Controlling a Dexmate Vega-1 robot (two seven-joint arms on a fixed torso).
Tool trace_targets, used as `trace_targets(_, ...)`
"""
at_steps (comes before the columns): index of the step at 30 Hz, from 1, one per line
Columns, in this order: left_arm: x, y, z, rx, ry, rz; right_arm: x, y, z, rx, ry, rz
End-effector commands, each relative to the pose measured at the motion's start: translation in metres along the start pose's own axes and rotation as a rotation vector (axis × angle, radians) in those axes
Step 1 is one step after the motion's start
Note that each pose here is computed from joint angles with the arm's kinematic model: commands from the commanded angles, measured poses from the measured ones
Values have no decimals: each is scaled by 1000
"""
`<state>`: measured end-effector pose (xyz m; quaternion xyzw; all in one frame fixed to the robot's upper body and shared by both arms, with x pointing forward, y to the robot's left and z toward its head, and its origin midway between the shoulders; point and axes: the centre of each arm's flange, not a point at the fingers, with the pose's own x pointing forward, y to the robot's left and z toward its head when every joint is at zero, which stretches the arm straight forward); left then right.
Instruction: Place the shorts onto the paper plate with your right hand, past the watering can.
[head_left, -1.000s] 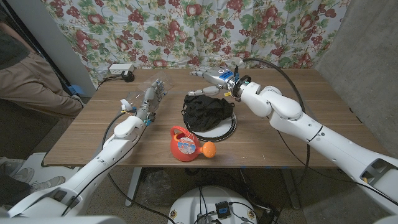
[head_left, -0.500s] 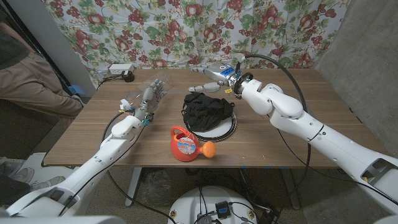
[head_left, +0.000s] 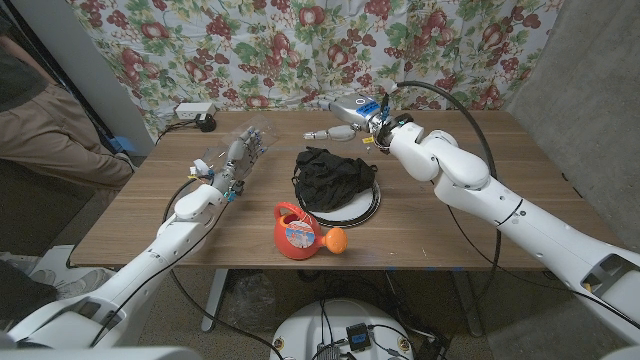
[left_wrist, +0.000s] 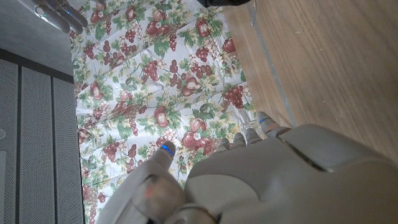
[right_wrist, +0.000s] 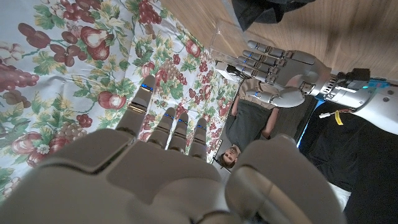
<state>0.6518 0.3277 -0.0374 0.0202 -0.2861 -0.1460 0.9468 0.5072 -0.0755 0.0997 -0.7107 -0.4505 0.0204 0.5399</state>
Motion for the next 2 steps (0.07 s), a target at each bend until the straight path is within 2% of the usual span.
trace_targets(1, -5, 1, -1, 20, 12, 10, -5, -3, -2, 8, 10, -31)
trace_targets(2, -5, 0, 0, 10, 9, 9, -7, -3, -4, 12, 10, -38)
